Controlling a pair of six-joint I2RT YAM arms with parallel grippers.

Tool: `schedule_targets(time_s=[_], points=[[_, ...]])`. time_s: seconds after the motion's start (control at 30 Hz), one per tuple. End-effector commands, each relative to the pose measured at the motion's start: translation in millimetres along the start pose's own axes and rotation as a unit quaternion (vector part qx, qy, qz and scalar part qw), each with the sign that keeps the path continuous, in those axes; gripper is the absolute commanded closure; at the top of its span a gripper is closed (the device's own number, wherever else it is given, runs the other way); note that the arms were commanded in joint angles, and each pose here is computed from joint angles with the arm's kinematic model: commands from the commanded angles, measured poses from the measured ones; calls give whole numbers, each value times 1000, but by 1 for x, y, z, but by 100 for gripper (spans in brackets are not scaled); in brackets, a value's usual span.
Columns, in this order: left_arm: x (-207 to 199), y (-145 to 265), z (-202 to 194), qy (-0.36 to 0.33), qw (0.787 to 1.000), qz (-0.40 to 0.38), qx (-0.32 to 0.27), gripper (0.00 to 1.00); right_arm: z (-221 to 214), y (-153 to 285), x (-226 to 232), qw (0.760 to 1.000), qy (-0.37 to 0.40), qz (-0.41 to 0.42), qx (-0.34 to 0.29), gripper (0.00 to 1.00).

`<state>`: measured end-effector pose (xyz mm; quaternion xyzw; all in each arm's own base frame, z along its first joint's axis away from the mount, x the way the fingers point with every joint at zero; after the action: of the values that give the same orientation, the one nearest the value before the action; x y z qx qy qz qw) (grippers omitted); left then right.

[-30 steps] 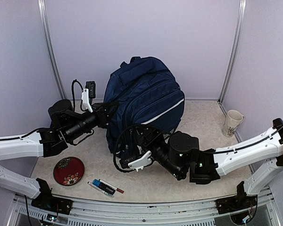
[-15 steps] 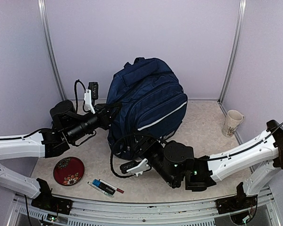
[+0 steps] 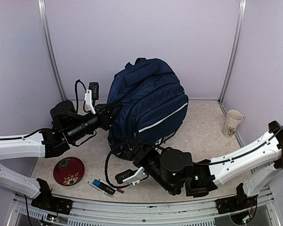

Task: Pack the student bag
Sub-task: Pick up the student bag from the upper front pocket.

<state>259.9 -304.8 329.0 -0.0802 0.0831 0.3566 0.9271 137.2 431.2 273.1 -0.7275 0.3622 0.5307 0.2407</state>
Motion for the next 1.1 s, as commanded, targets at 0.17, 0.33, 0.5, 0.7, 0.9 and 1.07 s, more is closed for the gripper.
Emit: schedule_targets(time_s=[0.17,0.33,0.5,0.7,0.9,1.07], points=[[-23,17,93,7,986,-41,-161,100,-25,-32,4,999,1,-7,44,28],[-22,17,92,7,986,-39,-161,100,-30,-38,14,999,12,3,49,28],[-27,16,92,6,986,-50,-160,100,-38,-47,5,998,19,-11,63,51],[-27,17,92,2,986,-50,-159,100,-55,-47,-19,996,6,-38,78,53],[-27,16,92,1,986,-48,-158,100,-64,-43,-35,994,-11,-59,88,53],[-27,18,93,-1,986,-47,-159,100,-65,-40,-47,993,-34,-74,87,54]])
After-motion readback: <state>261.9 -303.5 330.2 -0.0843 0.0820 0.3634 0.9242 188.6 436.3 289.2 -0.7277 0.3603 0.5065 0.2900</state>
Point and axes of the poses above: each gripper's point midway between its finger pads, its own y axis back along the fingers, its own x axis along the line the jaws close on, z = x × y, the point moved 1 cm from there along y, back along the fingers, and after that the axes turned 8 degrees about -y, right-handed, at the moved point
